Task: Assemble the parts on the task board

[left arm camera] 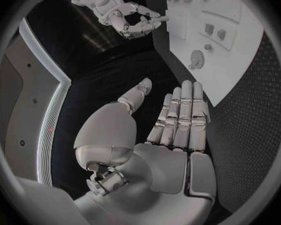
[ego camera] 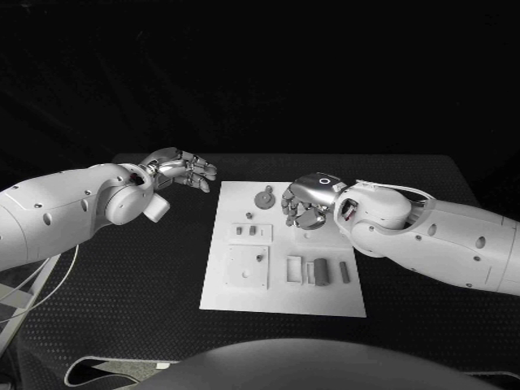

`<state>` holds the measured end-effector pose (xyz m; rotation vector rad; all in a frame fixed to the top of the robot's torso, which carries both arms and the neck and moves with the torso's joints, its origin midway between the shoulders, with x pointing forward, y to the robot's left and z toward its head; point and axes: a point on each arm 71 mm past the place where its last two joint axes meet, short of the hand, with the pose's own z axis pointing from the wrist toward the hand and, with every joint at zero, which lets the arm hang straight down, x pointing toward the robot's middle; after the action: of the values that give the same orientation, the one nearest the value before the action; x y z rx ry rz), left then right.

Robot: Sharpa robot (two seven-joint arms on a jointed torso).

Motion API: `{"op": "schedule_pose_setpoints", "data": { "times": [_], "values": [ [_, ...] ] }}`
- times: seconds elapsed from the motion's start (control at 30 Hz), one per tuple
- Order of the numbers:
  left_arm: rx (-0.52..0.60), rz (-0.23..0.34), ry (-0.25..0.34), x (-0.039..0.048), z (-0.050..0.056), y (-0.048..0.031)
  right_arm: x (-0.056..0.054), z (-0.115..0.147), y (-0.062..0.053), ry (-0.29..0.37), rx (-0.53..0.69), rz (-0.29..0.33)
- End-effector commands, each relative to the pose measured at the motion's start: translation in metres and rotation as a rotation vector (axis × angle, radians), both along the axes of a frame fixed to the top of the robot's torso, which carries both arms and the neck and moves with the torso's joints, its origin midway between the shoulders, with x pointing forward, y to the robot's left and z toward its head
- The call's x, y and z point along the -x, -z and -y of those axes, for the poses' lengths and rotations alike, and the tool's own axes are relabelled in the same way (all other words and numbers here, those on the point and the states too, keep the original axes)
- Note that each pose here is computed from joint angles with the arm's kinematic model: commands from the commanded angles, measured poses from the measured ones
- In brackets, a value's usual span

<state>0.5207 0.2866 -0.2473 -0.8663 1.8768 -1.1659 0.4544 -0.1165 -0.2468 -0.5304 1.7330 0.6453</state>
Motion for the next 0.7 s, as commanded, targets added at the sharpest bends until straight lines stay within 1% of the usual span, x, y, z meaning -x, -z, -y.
{"op": "schedule_pose_setpoints", "data": {
  "times": [0.03,0.2,0.27,0.33,0.4,0.5,0.57,0.63,0.7],
  "values": [
    [0.008,0.004,0.014,0.0001,0.001,-0.0012,0.007,-0.016,0.0,-0.046,-0.027,-0.045],
    [0.008,0.004,0.016,0.0,0.002,-0.0012,0.014,-0.038,-0.002,-0.097,-0.043,-0.047],
    [0.009,0.003,0.017,0.0002,0.003,-0.0012,0.018,-0.048,0.001,-0.12,-0.044,-0.055],
    [0.009,0.002,0.018,0.0002,0.004,-0.0011,0.025,-0.058,0.006,-0.141,-0.053,-0.077],
    [0.009,0.003,0.017,0.0002,0.004,-0.0013,0.029,-0.066,0.011,-0.158,-0.055,-0.087],
    [0.009,0.005,0.017,0.0,0.004,-0.0014,0.032,-0.075,0.019,-0.165,-0.036,-0.101],
    [0.011,0.009,0.018,0.0002,0.005,-0.0017,0.035,-0.081,0.025,-0.173,-0.01,-0.093],
    [0.012,0.009,0.02,0.0001,0.006,-0.0017,0.037,-0.085,0.031,-0.18,0.004,-0.103],
    [0.013,0.009,0.021,-0.0002,0.006,-0.0018,0.04,-0.089,0.037,-0.193,0.024,-0.097]
  ]
}}
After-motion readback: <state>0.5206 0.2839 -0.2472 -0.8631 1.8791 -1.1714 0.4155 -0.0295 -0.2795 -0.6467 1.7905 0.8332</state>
